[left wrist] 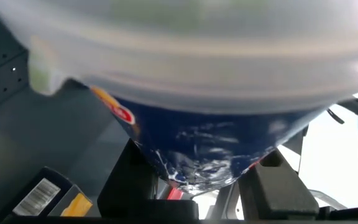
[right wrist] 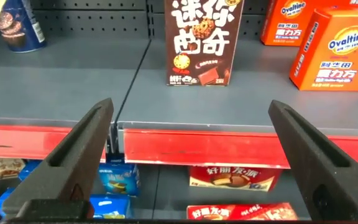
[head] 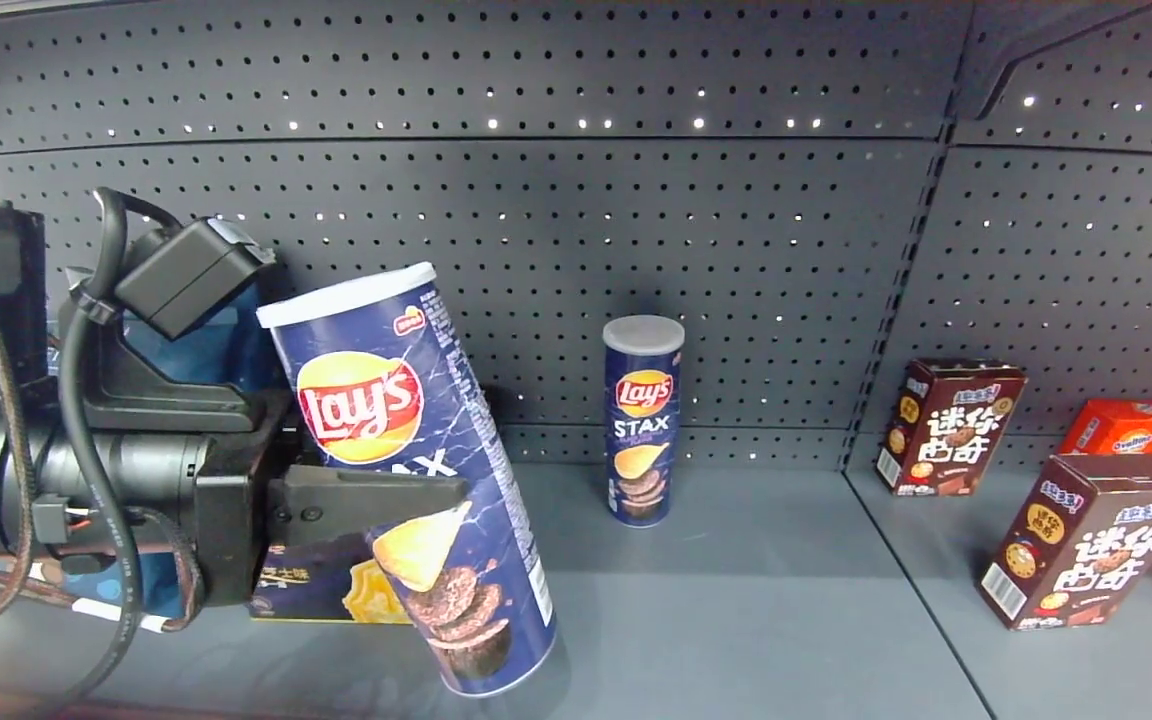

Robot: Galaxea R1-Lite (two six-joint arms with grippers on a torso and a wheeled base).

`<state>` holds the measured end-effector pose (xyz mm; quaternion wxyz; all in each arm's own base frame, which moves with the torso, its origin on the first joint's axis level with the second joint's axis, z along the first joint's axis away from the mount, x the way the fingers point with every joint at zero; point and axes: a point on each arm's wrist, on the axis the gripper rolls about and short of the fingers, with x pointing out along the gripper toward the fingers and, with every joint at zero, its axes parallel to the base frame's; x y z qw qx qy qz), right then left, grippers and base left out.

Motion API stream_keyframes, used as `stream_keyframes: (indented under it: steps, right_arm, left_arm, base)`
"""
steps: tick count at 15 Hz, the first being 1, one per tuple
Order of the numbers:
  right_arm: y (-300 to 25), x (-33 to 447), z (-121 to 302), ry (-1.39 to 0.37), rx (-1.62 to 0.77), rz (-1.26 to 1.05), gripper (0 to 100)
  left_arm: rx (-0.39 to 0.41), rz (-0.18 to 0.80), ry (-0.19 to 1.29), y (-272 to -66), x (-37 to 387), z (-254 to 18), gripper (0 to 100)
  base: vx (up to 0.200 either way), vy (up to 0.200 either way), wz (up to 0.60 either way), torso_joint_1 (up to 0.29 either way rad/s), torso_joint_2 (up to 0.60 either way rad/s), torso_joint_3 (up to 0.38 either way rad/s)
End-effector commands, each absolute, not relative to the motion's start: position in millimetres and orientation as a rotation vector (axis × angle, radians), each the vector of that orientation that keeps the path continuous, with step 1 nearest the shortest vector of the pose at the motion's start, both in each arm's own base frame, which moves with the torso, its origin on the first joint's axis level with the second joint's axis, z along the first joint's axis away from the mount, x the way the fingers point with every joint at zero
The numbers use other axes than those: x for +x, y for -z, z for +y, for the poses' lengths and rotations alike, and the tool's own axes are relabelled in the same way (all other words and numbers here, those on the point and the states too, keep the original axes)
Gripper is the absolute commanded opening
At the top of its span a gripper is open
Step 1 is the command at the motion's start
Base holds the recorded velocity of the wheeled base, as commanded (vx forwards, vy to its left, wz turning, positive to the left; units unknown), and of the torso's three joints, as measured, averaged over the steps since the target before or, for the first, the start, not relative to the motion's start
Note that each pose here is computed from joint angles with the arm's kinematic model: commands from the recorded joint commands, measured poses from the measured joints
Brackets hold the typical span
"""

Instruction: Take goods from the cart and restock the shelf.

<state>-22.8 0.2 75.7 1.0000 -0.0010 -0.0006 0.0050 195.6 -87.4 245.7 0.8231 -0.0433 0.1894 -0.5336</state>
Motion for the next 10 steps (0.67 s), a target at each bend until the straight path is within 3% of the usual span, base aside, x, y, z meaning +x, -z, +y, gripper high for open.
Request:
stream_keyframes:
  steps: [1,5,6,7,10]
  right_arm:
    - [-76,-23,0,0.025,-0.008,-0.003,100]
    - [-76,-23,-1,0.066,-0.003,-0.001,100]
    - [-129,-28,-1,0.030,0.085,-0.081,100]
    - [-169,-13,-1,0.002,0.198,-0.016,100]
    - [-189,-5,2,-0.157,-0.029,0.013,100]
  left_arm:
    - [-0.090,0.403,1.137,-246,196,-88,0]
    - [-0.053,0.403,1.144,-241,195,-88,0]
    - [-0.051,0.438,1.144,-237,192,-87,0]
    - [-0.036,0.437,1.146,-236,192,-87,0]
    - [-0.011,0.429,1.154,-234,193,-87,0]
  base:
    - [0.000,0.000,0.00,0.000,0.00,0.000]
    - [0.000,0.000,0.00,0.000,0.00,0.000]
    - [0.000,0.000,0.00,0.000,0.00,0.000]
    - [0.000,0.000,0.00,0.000,0.00,0.000]
    - [0.000,0.000,0.00,0.000,0.00,0.000]
